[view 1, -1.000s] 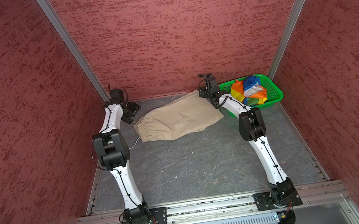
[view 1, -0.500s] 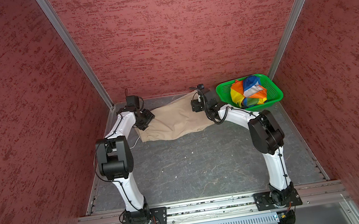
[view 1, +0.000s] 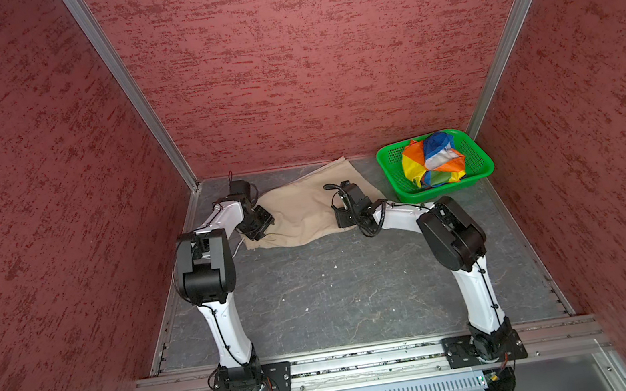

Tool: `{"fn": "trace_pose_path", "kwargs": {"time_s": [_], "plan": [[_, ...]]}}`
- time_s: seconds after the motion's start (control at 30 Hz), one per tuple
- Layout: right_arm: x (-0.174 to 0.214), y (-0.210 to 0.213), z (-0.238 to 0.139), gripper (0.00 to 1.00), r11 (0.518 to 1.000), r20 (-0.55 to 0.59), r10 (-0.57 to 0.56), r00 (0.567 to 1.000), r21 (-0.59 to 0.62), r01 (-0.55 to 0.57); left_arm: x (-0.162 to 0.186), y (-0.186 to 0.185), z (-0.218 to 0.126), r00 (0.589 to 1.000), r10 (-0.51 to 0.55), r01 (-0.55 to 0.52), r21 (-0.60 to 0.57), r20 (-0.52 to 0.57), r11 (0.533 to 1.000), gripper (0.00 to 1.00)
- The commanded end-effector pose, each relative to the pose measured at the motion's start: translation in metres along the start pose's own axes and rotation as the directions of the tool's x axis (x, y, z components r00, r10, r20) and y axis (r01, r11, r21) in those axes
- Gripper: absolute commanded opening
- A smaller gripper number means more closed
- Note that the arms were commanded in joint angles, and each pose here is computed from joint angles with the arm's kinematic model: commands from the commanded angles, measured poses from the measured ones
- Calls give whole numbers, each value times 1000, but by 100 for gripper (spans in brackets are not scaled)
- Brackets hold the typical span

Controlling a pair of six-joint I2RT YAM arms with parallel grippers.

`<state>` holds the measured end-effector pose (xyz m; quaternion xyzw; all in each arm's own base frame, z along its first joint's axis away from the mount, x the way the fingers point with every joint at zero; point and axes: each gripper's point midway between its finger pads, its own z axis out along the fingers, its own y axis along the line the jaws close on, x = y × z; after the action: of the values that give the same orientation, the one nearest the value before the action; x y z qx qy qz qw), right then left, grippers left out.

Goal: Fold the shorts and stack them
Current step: 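Release the far edge and bring the right gripper back over the shorts, then reach the right gripper to the waistband beside the left gripper and grasp it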

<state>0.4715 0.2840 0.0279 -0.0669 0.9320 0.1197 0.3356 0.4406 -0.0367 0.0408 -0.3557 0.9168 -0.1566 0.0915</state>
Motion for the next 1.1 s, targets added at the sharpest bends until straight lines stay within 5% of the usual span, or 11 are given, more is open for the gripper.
{"fn": "trace_pose_path", "kwargs": {"time_s": [0.0, 0.3, 0.5, 0.67, 0.77, 0.9, 1.07], "plan": [[35, -2, -6, 64, 999, -71, 39, 997, 21, -38, 2, 28, -4, 999, -40, 40, -67, 4, 997, 49], [109, 7, -52, 62, 994, -144, 110, 983, -3, -111, 25, 66, -21, 999, -43, 41, -178, -8, 983, 43], [151, -24, -85, 62, 983, -129, 181, 975, 65, -174, 57, 36, -29, 994, 102, -105, -101, -39, 989, 44], [107, -36, -115, 69, 986, -18, 64, 998, 155, -60, 68, 9, -59, 988, 148, -150, -49, -45, 987, 50], [60, -9, -139, 83, 991, 124, -67, 990, 121, 52, 59, 2, -97, 987, 160, -159, -28, 31, 987, 59], [19, 62, -158, 93, 943, 262, -332, 906, 82, 322, 43, 3, -145, 984, 99, -112, 86, 149, 990, 73], [15, 172, -156, 95, 824, 376, -503, 779, -64, 563, 24, 27, -189, 951, -46, -27, 232, 306, 972, 86]]}}
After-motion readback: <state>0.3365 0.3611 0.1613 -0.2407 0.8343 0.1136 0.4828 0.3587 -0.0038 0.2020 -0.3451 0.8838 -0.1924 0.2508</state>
